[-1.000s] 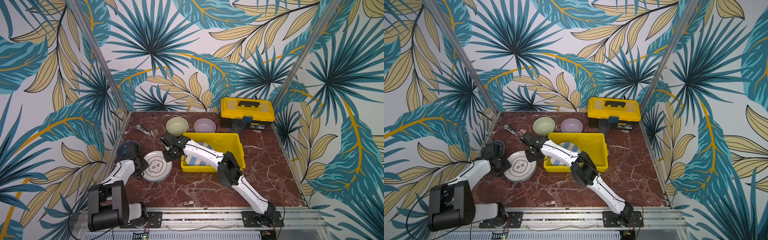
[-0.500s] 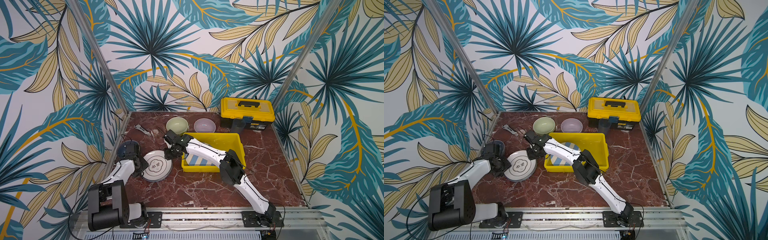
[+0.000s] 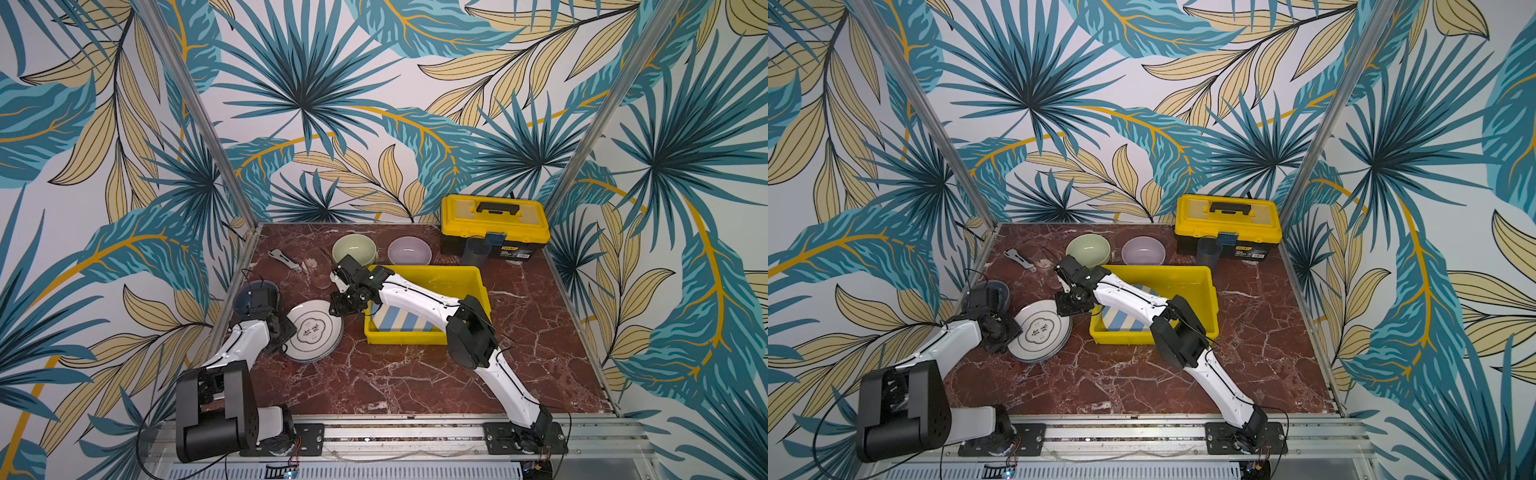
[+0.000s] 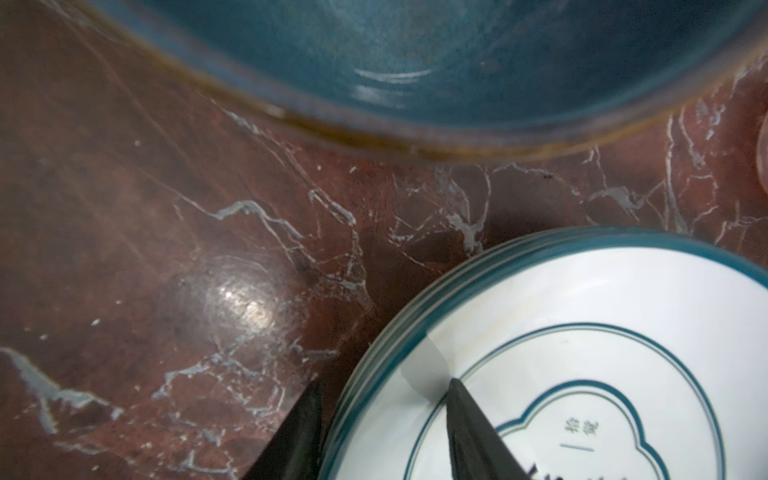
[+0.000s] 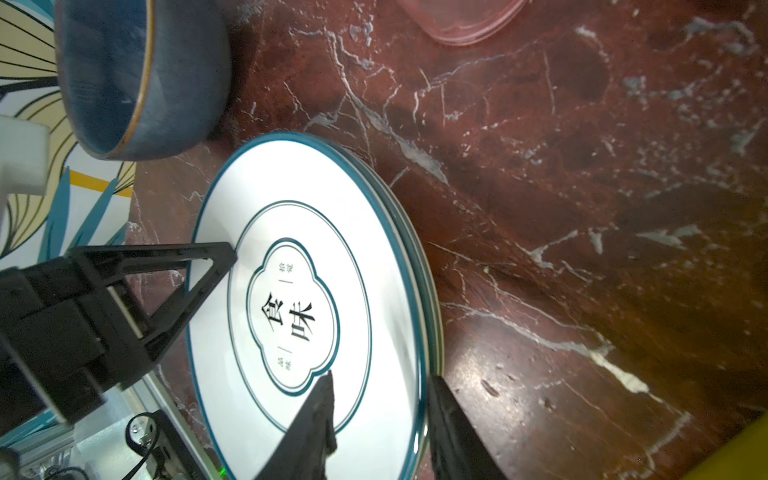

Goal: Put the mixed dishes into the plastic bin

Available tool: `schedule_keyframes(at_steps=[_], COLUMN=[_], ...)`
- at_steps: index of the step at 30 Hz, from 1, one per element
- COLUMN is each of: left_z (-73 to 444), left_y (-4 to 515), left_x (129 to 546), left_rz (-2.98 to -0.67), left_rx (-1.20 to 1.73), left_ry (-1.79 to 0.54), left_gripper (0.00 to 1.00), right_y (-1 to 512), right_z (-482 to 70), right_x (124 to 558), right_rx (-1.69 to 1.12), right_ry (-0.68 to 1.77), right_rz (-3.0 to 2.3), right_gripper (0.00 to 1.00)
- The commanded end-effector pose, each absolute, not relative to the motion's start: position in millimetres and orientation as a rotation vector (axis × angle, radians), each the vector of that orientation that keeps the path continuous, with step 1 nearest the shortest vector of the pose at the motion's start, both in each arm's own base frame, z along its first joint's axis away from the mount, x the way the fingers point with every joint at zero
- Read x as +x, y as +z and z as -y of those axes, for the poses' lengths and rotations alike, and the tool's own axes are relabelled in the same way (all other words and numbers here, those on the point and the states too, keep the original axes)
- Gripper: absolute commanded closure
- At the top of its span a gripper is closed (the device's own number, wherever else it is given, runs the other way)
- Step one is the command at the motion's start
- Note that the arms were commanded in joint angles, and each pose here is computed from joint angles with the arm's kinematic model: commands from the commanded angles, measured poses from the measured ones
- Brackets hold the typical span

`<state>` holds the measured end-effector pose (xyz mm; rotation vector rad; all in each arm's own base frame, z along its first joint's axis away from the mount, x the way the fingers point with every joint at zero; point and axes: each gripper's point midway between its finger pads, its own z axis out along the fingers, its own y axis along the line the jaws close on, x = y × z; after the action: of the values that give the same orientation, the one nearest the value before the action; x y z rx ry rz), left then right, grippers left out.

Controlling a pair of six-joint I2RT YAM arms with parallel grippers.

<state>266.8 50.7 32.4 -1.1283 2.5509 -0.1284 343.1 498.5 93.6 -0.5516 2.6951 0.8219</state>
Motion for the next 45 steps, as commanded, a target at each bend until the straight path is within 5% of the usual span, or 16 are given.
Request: schedule_keyframes(at_steps=[1, 26, 45], left_z=[-34.7, -25.9, -23.1], left_y=[16.4, 28.2, 57.0], left_x=[247.5, 254.3, 256.2], left_rz=[-2.642, -2.612, -2.570], left_rx=[-1.148, -1.112, -1.065], left_ry=[-0.189, -0.284, -0.317], left_gripper=[0.53, 0.53, 0.51], right_y=[153.6, 130.7, 126.1], right_z=[-535.1, -531.2, -510.8], right_x=[306.9, 297.6, 300.3], right_rx=[-0.671, -0.669, -0.635], right_ry=[1.121, 1.114, 1.126], right_rz=[-2.571, -2.657, -2.684], right_gripper=[0.62, 0.68, 1.00])
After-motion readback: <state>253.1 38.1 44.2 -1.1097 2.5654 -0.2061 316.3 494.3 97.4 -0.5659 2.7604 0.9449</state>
